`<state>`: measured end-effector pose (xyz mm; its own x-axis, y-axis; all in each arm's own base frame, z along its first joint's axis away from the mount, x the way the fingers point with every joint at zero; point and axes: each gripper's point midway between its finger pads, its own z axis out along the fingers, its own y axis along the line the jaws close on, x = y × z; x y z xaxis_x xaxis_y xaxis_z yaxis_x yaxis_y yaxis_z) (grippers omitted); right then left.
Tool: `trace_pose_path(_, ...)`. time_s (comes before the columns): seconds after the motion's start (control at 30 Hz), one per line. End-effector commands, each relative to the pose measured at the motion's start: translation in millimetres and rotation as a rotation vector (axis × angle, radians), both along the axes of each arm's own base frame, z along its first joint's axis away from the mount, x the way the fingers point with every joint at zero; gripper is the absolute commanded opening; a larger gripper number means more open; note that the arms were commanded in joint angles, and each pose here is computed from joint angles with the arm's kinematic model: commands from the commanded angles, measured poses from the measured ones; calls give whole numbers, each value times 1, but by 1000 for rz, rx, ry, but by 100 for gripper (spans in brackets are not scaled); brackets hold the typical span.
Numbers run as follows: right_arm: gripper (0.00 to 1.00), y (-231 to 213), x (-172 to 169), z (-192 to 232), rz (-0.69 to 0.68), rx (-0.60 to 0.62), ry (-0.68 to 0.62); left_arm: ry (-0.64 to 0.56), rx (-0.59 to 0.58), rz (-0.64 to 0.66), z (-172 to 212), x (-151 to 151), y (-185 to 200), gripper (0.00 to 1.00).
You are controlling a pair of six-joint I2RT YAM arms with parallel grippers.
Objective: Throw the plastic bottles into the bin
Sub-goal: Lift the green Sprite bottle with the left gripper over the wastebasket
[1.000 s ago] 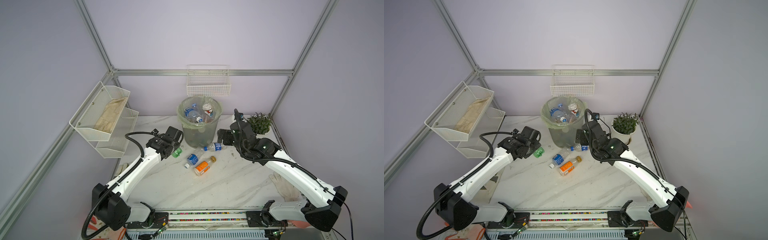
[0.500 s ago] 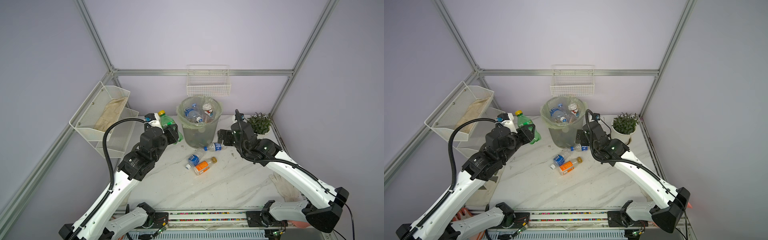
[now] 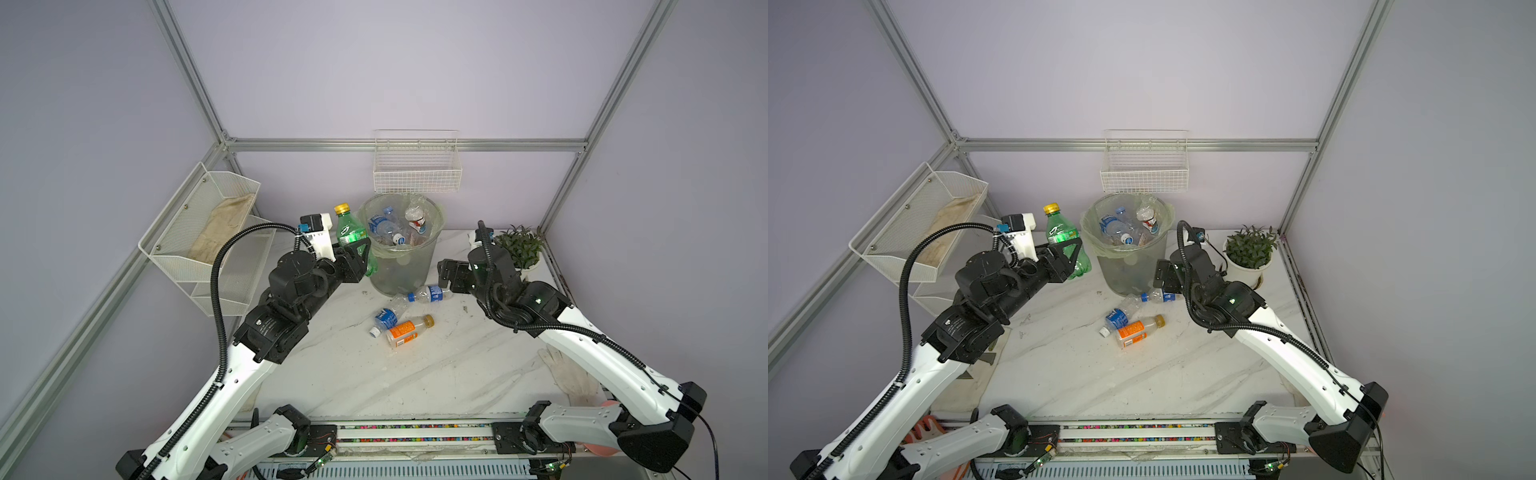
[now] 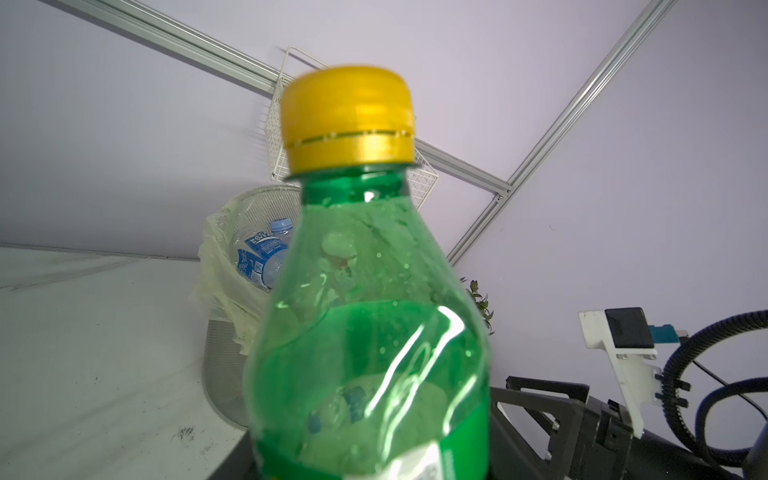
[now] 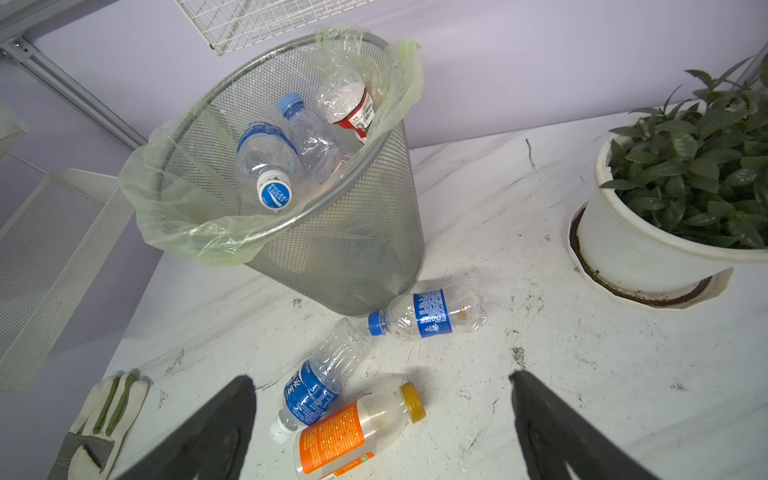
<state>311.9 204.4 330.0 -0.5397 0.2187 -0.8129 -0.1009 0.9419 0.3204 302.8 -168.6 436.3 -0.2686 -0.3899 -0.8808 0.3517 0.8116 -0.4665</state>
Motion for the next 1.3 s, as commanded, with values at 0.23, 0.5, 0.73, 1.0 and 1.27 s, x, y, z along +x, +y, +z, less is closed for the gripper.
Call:
trace_pose_path(0.23, 97, -9, -3, 3, -24, 8, -7, -144, 5, -64, 42, -1, -13, 0)
trace_pose_path(0.5, 97, -10, -4, 3, -26, 5, -6, -212, 61, -88, 60, 9, -24, 0)
trace_pose_path(0.73, 97, -13, -6, 7, -32, 6, -15, -271, 139, -99, 73, 23, -36, 0)
trace_pose_path(1.0, 97, -12, -7, 14, -25, 23, -22, -263, 304, -85, 66, 75, -55, 4)
trace_pose_path(1.27, 97, -26, -19, 23, -40, 28, -31, 24, 420, -11, 25, 150, -48, 100)
